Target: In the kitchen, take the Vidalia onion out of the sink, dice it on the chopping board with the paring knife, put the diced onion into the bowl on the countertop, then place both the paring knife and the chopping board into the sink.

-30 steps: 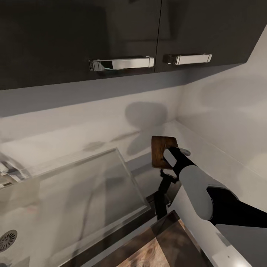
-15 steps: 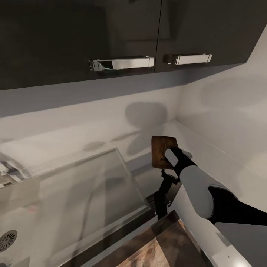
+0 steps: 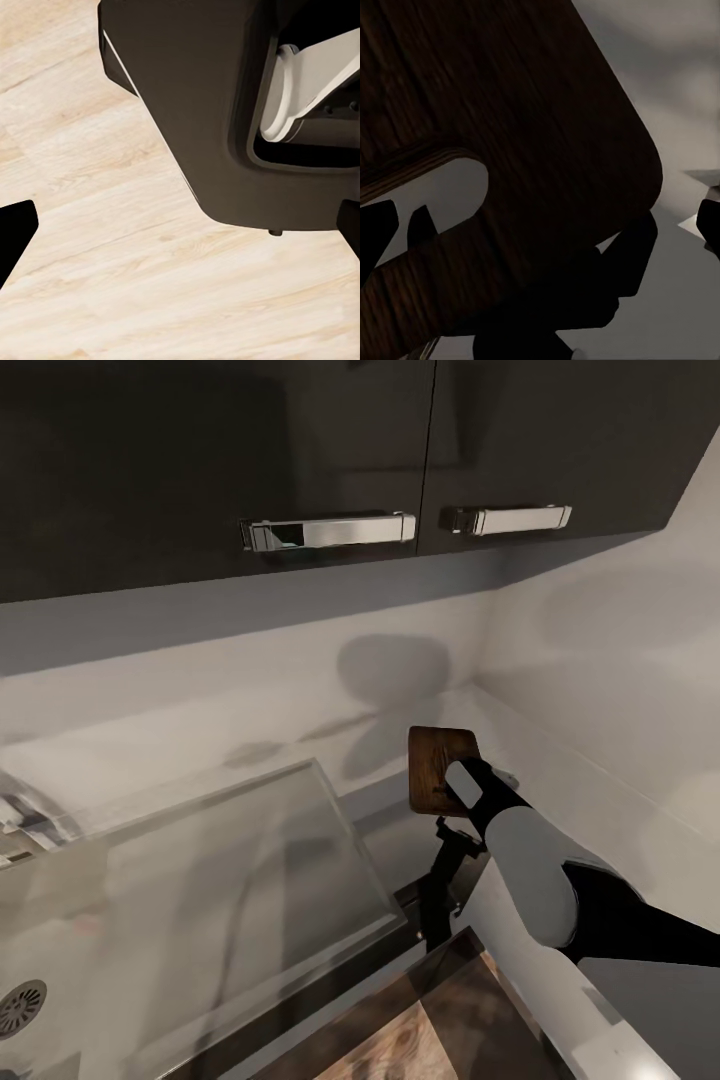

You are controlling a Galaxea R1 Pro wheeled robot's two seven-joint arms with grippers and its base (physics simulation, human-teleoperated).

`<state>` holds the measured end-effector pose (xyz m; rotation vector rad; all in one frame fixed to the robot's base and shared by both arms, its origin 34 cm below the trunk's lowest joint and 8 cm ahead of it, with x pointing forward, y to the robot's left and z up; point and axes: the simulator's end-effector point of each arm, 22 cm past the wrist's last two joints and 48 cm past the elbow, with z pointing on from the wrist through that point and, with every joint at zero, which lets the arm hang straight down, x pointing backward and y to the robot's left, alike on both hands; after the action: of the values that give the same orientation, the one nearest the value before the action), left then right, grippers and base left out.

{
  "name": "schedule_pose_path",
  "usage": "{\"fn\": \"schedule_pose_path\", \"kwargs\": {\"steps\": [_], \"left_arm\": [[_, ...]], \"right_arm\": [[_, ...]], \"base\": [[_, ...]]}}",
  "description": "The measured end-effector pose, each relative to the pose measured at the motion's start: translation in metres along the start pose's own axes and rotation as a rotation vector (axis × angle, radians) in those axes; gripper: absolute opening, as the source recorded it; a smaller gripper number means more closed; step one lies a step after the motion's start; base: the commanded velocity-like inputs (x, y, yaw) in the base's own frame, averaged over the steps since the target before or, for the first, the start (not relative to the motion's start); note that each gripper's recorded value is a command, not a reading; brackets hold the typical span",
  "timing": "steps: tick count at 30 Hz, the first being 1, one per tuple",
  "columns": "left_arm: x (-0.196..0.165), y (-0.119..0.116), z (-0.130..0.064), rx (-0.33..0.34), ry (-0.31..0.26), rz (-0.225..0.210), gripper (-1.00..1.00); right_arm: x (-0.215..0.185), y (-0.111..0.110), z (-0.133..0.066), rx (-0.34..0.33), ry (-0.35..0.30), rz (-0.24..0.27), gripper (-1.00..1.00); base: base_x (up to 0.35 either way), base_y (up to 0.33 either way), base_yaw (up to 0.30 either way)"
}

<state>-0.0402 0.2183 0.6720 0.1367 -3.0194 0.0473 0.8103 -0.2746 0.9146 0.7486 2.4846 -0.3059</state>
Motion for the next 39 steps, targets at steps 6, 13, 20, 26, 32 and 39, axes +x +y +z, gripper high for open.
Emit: {"fn": "schedule_pose_path", "kwargs": {"steps": [6,13,20,26,32,39], "left_arm": [[0.0,0.0,0.0,0.001,-0.001,0.0,1.0],[0.0,0.0,0.0,0.0,0.0,0.0,1.0],[0.002,-0.001,-0.001,0.0,0.007,-0.001,1.0],[0.004,0.0,-0.001,0.0,0.012,-0.001,1.0],[0.005,-0.001,-0.002,0.0,0.013,-0.001,1.0],[0.005,-0.001,-0.002,0.0,0.014,-0.001,1.0]], "right_arm": [[0.001,0.0,0.0,-0.001,0.002,0.001,1.0],[0.006,0.003,0.001,-0.015,0.026,0.023,1.0],[0.012,0.005,0.005,-0.019,0.046,0.033,1.0],[0.011,0.005,0.007,-0.024,0.048,0.049,1.0],[0.01,0.003,0.008,-0.021,0.044,0.046,1.0],[0.01,0.003,0.009,-0.022,0.043,0.047,1.0]], "base": [[0.0,0.0,0.0],[0.0,0.0,0.0],[0.0,0.0,0.0],[0.0,0.0,0.0],[0.0,0.0,0.0],[0.0,0.0,0.0]]}}
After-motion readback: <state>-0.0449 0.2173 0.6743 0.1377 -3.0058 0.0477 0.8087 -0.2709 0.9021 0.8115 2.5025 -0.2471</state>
